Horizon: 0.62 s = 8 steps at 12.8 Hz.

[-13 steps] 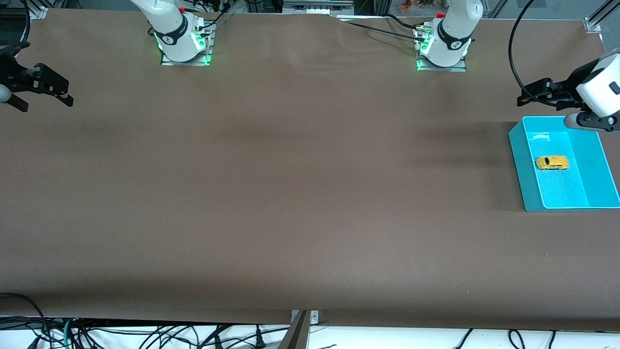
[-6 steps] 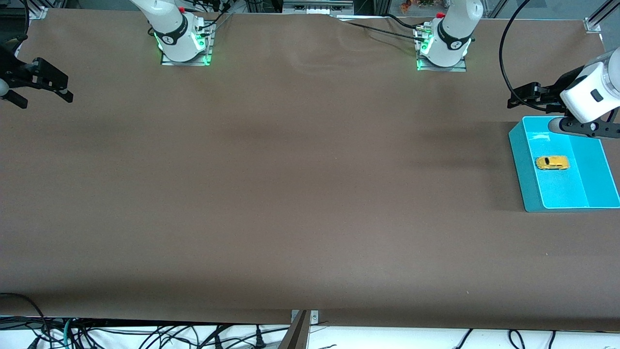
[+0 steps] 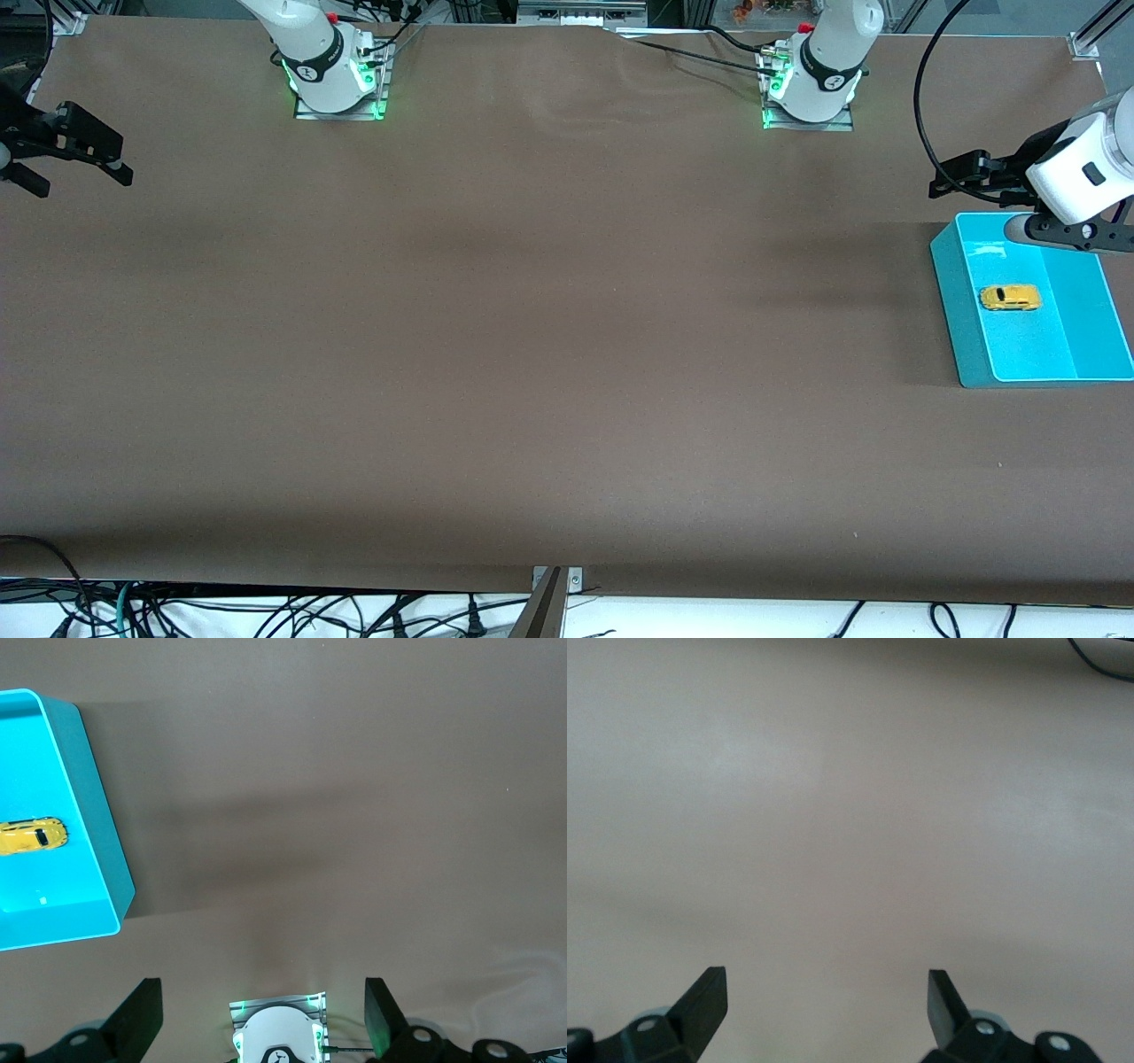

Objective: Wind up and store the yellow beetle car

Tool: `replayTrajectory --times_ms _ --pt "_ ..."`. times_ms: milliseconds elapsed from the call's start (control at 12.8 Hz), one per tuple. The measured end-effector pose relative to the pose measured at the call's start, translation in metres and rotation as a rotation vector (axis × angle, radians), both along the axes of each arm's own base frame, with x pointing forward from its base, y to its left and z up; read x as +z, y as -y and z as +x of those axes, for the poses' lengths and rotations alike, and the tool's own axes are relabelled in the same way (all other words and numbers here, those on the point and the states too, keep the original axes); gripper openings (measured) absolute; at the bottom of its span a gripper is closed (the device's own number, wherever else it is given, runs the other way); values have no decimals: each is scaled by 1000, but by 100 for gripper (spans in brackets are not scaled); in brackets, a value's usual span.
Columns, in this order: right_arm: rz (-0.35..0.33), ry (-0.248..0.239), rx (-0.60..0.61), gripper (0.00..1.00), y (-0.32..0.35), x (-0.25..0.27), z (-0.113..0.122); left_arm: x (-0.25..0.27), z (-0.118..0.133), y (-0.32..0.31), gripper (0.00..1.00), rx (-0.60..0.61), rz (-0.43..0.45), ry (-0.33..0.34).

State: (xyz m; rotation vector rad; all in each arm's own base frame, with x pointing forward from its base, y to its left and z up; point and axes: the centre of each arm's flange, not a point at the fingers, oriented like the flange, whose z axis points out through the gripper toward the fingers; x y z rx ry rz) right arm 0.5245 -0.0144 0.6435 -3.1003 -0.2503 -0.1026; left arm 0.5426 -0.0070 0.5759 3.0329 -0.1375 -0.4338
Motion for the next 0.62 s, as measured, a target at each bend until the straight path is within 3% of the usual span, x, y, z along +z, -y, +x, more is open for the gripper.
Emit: replayTrajectory --times_ms 624 --pt "0 -5 0 100 0 -3 2 -6 3 0 100 1 0 -11"
